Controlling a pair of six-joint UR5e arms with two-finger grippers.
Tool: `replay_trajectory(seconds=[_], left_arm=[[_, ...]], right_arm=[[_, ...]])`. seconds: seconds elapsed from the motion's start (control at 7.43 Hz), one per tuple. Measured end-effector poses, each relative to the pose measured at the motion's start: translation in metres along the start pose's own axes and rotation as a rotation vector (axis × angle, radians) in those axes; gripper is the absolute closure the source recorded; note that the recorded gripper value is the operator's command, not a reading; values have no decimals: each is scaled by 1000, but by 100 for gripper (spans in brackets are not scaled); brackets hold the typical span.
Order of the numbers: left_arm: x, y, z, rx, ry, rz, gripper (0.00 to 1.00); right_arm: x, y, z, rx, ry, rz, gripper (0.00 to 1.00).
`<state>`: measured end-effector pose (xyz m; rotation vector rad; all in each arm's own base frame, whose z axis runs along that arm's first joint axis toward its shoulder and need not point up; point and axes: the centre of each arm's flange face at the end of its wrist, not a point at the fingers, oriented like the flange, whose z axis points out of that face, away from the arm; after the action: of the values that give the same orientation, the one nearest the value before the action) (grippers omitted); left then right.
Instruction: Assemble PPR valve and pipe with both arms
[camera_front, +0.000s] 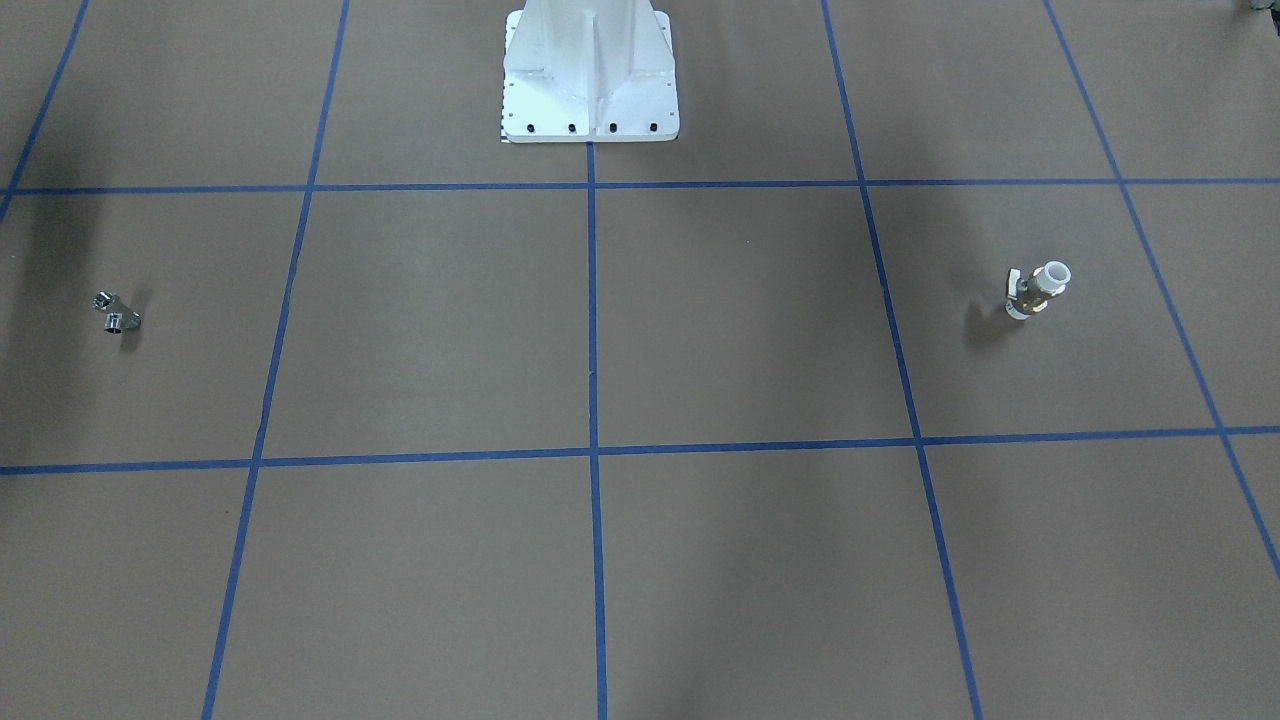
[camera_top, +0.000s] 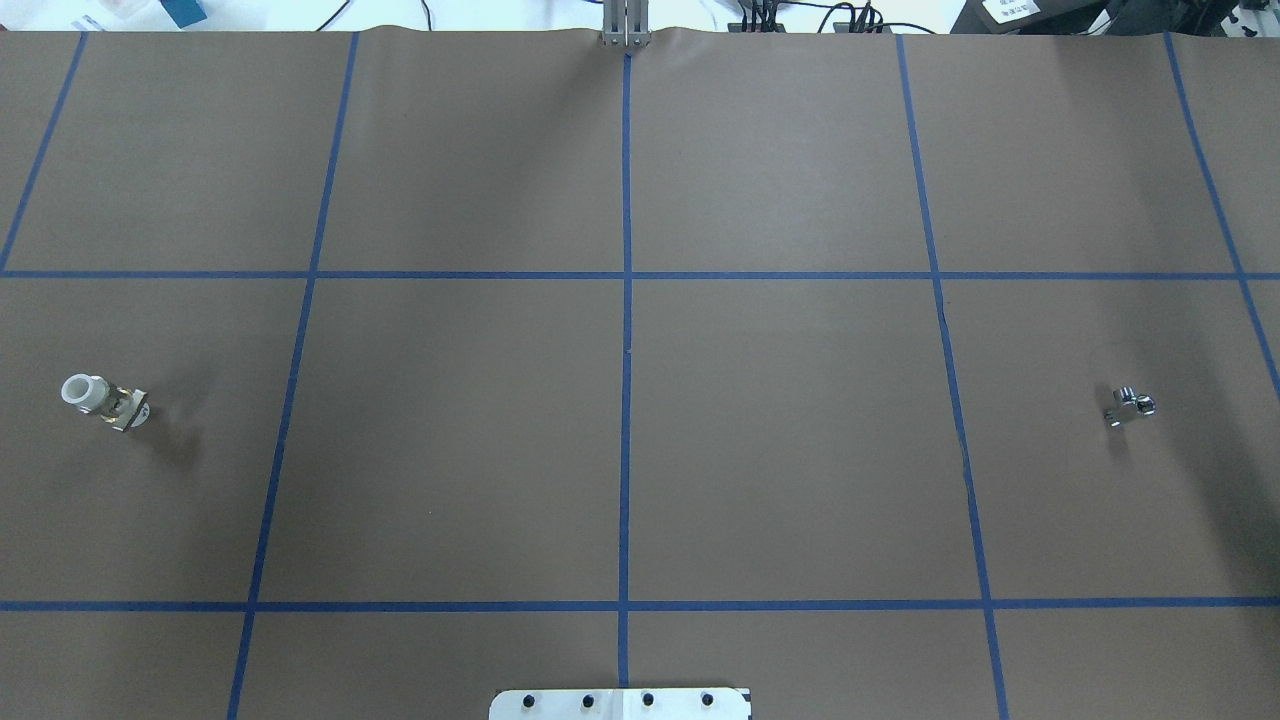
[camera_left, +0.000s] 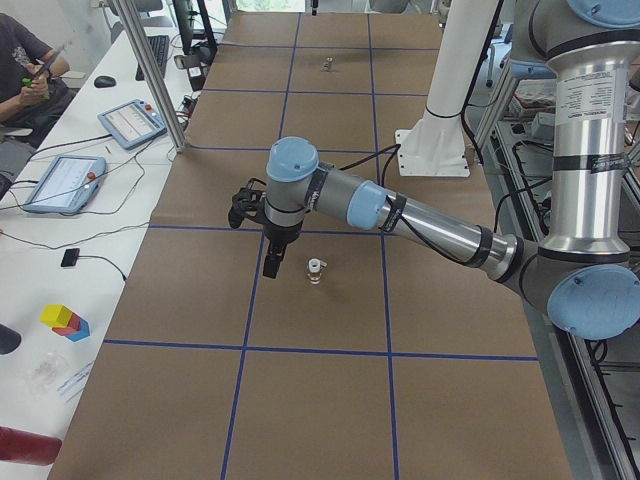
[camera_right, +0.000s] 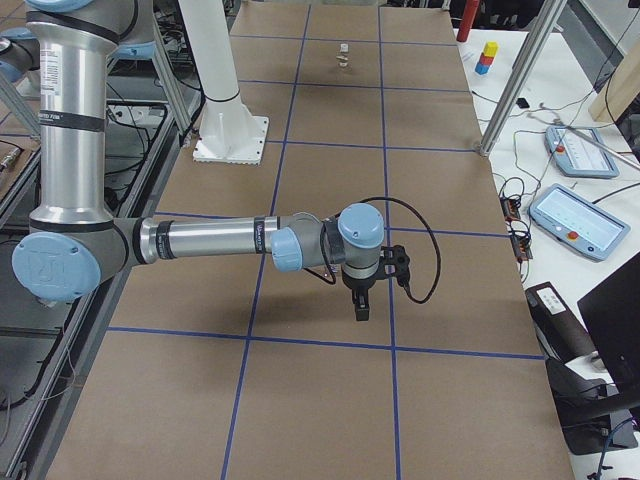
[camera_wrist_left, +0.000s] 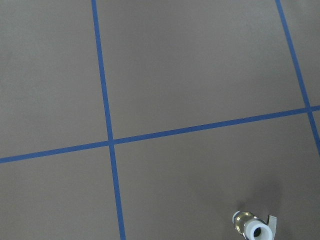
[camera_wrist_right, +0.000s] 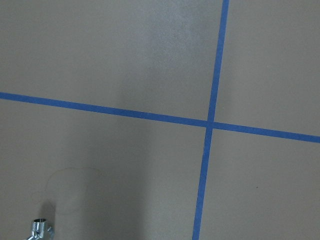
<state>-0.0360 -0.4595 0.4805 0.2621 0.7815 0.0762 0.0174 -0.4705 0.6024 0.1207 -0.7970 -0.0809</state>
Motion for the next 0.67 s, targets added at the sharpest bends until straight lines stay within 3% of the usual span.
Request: replay_trajectory(seconds=[0.67], left_arm=[[6,21,-3,-4,23,7,0]], right_arm=[[-4,-1,-4,9,-2,-6,0]])
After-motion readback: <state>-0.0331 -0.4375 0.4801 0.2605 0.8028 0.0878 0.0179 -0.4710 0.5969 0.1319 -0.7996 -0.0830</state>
